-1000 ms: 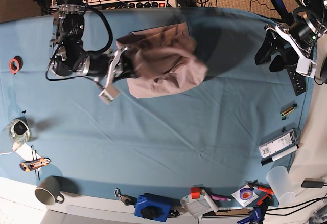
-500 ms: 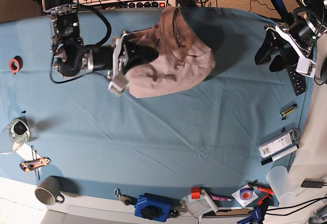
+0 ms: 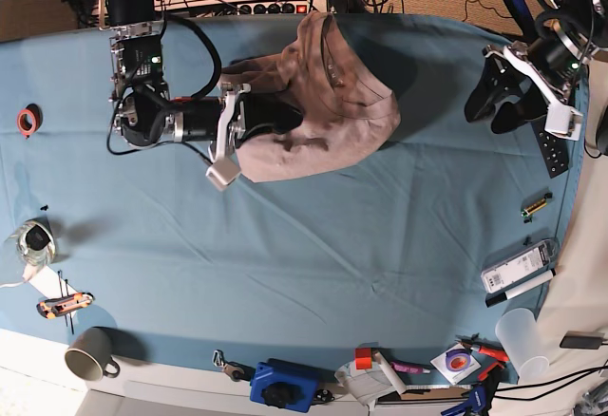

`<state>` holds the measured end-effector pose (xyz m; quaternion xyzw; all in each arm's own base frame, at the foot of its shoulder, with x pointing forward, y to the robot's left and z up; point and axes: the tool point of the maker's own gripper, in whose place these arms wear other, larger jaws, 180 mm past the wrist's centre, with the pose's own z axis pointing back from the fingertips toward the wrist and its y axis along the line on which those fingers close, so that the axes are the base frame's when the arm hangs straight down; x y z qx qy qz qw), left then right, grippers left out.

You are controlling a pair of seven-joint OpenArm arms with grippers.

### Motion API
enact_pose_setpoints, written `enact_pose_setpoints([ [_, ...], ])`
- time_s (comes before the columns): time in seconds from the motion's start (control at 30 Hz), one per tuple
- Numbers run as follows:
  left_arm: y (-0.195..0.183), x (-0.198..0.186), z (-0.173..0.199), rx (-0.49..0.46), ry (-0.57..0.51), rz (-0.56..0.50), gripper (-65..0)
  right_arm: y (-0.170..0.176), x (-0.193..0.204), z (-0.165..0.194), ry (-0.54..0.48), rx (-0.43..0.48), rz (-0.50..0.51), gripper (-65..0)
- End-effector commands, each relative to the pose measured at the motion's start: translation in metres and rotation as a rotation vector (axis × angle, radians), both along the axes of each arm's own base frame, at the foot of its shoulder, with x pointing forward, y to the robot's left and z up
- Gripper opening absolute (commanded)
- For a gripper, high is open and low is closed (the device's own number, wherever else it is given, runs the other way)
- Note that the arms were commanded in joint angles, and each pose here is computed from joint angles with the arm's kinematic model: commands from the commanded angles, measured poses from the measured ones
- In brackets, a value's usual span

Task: Fold the T-shirt properly
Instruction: 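Fold the held end over the shirt toward the left gripper with the right gripper, then open the right gripper and release the folded shirt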

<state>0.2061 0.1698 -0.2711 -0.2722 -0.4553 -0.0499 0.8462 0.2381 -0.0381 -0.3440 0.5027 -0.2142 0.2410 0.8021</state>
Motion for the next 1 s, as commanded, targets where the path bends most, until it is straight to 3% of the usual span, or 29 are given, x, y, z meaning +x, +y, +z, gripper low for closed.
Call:
enact_pose_setpoints([
  [0.0, 0.0, 0.003, 0.011, -0.002, -0.044, -0.003, -31.5, -0.002, 0.008, 0.004, -0.018, 0.006, -0.017, -65.0],
  [0.2, 0.001, 0.003, 0.011, 0.0, -0.045, -0.002, -31.5, -0.012, 0.002, -0.033, 0.068, -0.092, -0.032, -65.0],
  [0.4, 0.01, 0.003, 0.002, 0.061, -0.017, 0.029, -31.5, -0.02, 0.001, -0.047, 0.076, -0.175, -0.026, -65.0],
  [0.6, 0.028, 0.005, -0.008, 0.137, 0.028, 0.092, -31.7, -0.01, 0.013, -0.017, 0.017, -0.066, -0.04, -65.0],
  [0.7, 0.039, 0.004, -0.015, 0.185, 0.071, 0.128, -42.0, -0.015, 0.025, 0.009, -0.086, -0.06, -0.064, -65.0],
  [0.83, 0.058, 0.008, -0.017, 0.249, 0.071, 0.21, -65.0, -0.033, 0.044, 0.05, -0.253, -0.081, -0.131, -65.0],
  [0.97, 0.072, 0.008, -0.022, 0.323, 0.09, 0.259, -65.0, -0.057, 0.05, 0.056, -0.296, -0.138, -0.209, -65.0],
])
